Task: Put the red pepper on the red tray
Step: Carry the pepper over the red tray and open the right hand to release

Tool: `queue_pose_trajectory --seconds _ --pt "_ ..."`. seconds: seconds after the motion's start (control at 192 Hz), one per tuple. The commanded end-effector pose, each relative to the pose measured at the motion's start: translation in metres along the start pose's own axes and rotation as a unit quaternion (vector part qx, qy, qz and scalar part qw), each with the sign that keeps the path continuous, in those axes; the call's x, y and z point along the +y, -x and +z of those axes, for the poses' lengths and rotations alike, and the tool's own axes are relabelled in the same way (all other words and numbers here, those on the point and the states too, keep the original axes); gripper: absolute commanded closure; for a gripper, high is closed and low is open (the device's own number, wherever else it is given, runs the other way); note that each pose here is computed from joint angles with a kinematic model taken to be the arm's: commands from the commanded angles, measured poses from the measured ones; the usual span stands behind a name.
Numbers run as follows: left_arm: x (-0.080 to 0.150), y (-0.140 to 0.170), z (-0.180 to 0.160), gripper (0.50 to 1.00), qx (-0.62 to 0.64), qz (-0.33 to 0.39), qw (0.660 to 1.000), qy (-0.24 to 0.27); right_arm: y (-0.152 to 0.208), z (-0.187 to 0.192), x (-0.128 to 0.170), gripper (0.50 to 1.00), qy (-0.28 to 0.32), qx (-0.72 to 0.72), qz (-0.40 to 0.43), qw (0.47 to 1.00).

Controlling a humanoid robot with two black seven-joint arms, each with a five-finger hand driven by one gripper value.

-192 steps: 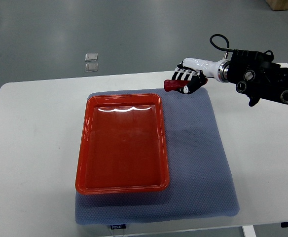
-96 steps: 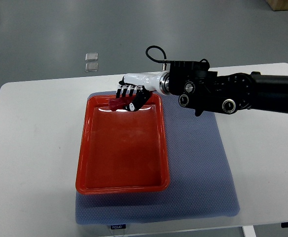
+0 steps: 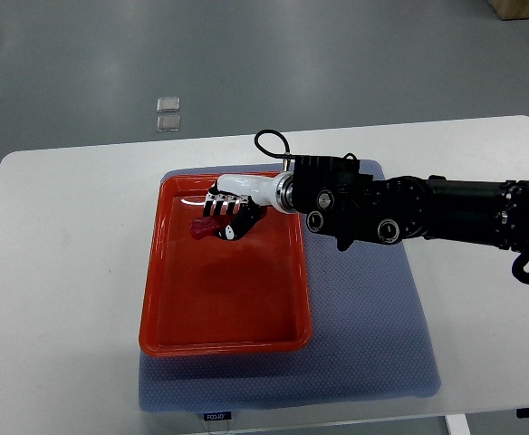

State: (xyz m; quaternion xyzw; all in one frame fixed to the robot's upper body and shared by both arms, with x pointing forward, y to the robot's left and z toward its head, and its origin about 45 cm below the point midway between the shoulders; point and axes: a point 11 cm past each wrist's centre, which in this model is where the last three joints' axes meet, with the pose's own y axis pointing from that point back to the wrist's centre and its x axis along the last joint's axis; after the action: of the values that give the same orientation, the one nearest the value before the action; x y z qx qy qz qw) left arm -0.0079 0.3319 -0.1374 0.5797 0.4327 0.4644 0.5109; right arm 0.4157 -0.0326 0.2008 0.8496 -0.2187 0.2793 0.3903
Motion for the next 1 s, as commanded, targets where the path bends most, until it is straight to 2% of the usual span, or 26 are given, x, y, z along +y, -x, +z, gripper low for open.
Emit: queue_pose_trajectory --seconds 0.0,0.339,0.386,0.49,0.563,0.61,0.683,0.73,0.84,0.997 --pt "0.0 0.0 0.001 0.5 0.0 0.0 1.0 0.001 0.006 0.004 -0.001 1.0 0.002 -0.007 -0.003 1.0" --pt "0.0 -0.002 0.0 0.5 0.0 0.003 1.0 0.0 0.017 0.014 -0.002 1.0 0.007 -0.023 0.009 1.0" --pt "0.0 -0.002 0.0 0.5 0.0 0.003 1.0 0.0 0.019 0.015 -0.002 0.969 0.004 -0.025 0.008 1.0" --pt "0.0 -0.002 0.0 0.5 0.0 0.003 1.0 0.0 0.018 0.014 -0.002 0.959 0.002 -0.024 0.009 1.0" --pt "0.0 -0.002 0.0 0.5 0.0 0.003 1.0 0.0 0.018 0.014 -0.002 0.887 0.002 -0.027 0.008 1.0" --pt "0.0 -0.002 0.0 0.5 0.0 0.003 1.0 0.0 0.017 0.013 -0.002 0.822 0.0 -0.031 0.01 0.999" --pt "0.0 -0.002 0.0 0.5 0.0 0.003 1.0 0.0 0.016 0.011 -0.002 0.767 -0.002 -0.034 0.012 0.999" --pt "0.0 -0.003 0.0 0.5 0.0 0.004 1.0 0.0 0.014 0.01 -0.002 0.705 -0.004 -0.038 0.014 0.999" --pt "0.0 -0.003 0.0 0.5 0.0 0.004 1.0 0.0 0.007 0.002 -0.002 0.64 -0.014 -0.052 0.023 0.998" --pt "0.0 -0.003 0.0 0.5 0.0 0.004 1.0 0.0 -0.014 -0.016 0.0 0.611 -0.043 -0.09 0.049 0.994"
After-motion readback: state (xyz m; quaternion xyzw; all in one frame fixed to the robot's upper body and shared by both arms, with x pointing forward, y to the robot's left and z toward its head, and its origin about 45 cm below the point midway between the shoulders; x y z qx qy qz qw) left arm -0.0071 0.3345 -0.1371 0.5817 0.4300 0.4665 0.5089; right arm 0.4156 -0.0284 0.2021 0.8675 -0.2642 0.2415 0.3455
